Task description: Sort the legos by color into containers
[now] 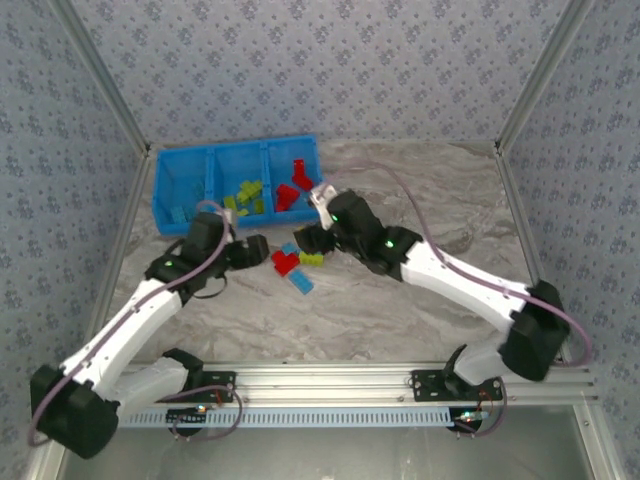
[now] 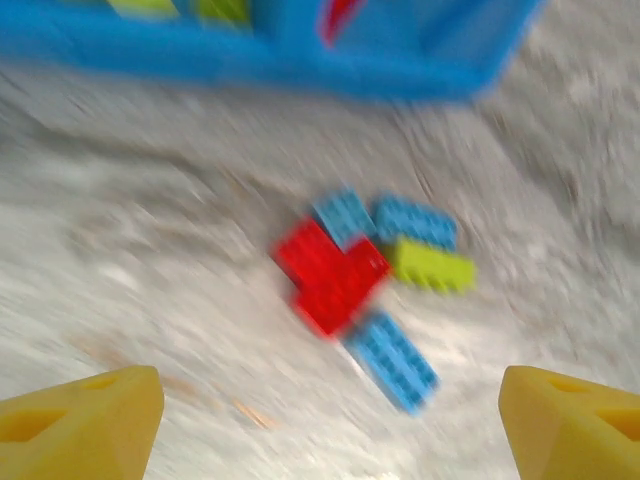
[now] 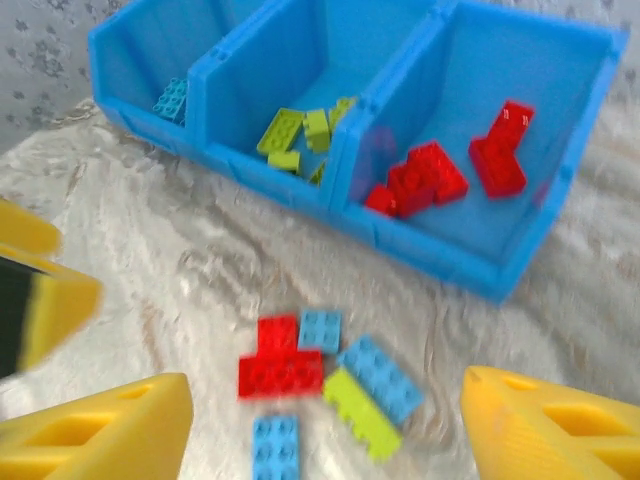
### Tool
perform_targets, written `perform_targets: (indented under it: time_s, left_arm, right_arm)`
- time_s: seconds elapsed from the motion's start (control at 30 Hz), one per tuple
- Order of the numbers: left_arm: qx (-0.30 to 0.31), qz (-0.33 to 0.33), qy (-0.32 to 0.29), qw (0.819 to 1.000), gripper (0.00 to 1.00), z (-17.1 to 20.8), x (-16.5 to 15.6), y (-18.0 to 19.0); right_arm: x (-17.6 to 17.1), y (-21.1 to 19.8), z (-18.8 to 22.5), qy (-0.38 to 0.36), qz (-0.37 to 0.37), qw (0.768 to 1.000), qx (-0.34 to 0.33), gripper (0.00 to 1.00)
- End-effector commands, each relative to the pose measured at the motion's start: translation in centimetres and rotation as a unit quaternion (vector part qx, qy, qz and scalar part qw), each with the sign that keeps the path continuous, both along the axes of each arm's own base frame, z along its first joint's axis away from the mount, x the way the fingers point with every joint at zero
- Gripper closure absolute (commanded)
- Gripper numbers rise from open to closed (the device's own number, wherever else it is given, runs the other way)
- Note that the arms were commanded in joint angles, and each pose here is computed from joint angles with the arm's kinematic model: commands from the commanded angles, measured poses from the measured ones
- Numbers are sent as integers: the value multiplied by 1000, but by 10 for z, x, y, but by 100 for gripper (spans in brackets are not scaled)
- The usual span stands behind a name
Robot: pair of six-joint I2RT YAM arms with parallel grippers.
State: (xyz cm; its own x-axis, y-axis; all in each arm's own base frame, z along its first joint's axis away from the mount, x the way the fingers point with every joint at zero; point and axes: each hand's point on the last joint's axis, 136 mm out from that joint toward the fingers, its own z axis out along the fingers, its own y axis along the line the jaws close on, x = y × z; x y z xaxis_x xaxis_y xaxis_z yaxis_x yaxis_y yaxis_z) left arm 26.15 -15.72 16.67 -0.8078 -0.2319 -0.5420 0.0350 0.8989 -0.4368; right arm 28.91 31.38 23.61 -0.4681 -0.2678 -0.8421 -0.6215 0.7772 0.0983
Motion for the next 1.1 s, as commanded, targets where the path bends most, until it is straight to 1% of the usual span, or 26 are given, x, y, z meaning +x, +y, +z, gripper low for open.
perform_targets:
  time_s: [0.0, 0.07, 0.1, 0.17, 0.2, 0.33, 0.4, 0.43, 0.6, 0.7, 0.77, 0.9, 0.97, 1.03, 1.07]
  left_arm:
    - [-64, 42, 82, 994, 13, -21, -24, -37]
    - [-70, 47, 104, 991, 13, -37, -29, -58]
    - [-64, 50, 106, 991, 13, -43, -29, -67]
    - [-38, 52, 106, 992, 12, -54, -28, -80]
    - [-20, 51, 105, 993, 12, -60, -27, -86]
    - [23, 57, 128, 990, 9, -89, -24, -101]
    - [43, 71, 145, 986, 10, -106, -25, -101]
    - [56, 72, 148, 985, 10, -114, -24, -100]
    - [102, 95, 128, 982, 16, -130, -16, -85]
    - [126, 81, 117, 982, 17, -131, -12, -84]
    - [133, 70, 120, 981, 17, -134, -12, -87]
    - [128, 59, 121, 983, 17, -137, -11, -94]
    - [124, 53, 114, 984, 14, -136, -7, -99]
    - [115, 41, 100, 988, 5, -131, 1, -109]
    - [116, 37, 96, 988, 2, -130, 4, -112]
  right_arm:
    - [-28, -31, -35, 61, -39, 997, 16, 21]
    - [-41, -56, -45, 69, -61, 996, 17, 15]
    - [-48, -68, -52, 75, -70, 995, 10, 11]
    - [-60, -92, -57, 80, -89, 993, 7, 3]
    - [-66, -104, -59, 84, -99, 992, 3, 0]
    - [-87, -142, -52, 92, -129, 987, 16, 0]
    - [-94, -152, -45, 90, -134, 986, 31, 0]
    - [-101, -159, -48, 97, -136, 986, 27, 0]
    - [-111, -164, -47, 110, -125, 985, 32, 0]
    - [-115, -158, -51, 125, -112, 985, 34, 0]
    - [-116, -154, -53, 133, -108, 985, 40, 0]
    - [-114, -149, -58, 140, -108, 983, 56, 0]
    - [-113, -146, -60, 142, -108, 982, 66, 0]
    - [-110, -141, -58, 137, -106, 982, 81, 0]
    - [-109, -140, -59, 136, -106, 982, 83, 0]
